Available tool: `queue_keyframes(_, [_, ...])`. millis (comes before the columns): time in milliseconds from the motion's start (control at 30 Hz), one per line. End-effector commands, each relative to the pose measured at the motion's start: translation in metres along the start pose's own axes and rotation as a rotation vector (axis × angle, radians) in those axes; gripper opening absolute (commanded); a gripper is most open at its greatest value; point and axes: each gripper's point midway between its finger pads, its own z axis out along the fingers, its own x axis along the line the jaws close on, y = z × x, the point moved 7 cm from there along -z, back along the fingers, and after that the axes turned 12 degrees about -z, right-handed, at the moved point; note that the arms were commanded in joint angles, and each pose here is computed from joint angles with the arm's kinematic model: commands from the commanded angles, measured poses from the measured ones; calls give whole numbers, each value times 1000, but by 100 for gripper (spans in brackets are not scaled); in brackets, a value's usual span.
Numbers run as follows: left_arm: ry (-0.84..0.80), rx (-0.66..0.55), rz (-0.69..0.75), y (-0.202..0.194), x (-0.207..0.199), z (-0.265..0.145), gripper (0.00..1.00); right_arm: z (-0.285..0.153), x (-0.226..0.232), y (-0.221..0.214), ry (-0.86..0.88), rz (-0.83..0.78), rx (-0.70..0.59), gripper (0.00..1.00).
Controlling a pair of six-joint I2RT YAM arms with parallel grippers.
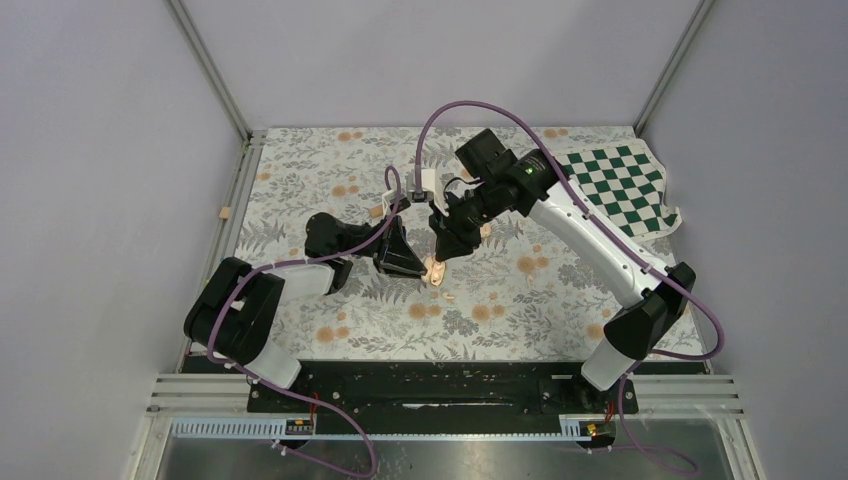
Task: Insert the wireless bluetooth earbuds into the charging case
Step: Adjust the earbud with the charging case.
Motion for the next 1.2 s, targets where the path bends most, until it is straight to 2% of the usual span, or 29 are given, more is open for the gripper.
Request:
queue_keyframes(0, [-33, -23, 118, -1, -12, 0, 0, -7, 5, 6, 3, 16, -33, 28])
queue_keyframes(367, [-42, -46, 119, 3, -14, -1, 0, -9, 9, 4, -18, 40, -43, 19])
queue_keyframes(1167, [-47, -92, 109, 9, -12, -9, 0, -9, 29, 7, 66, 60, -74, 17])
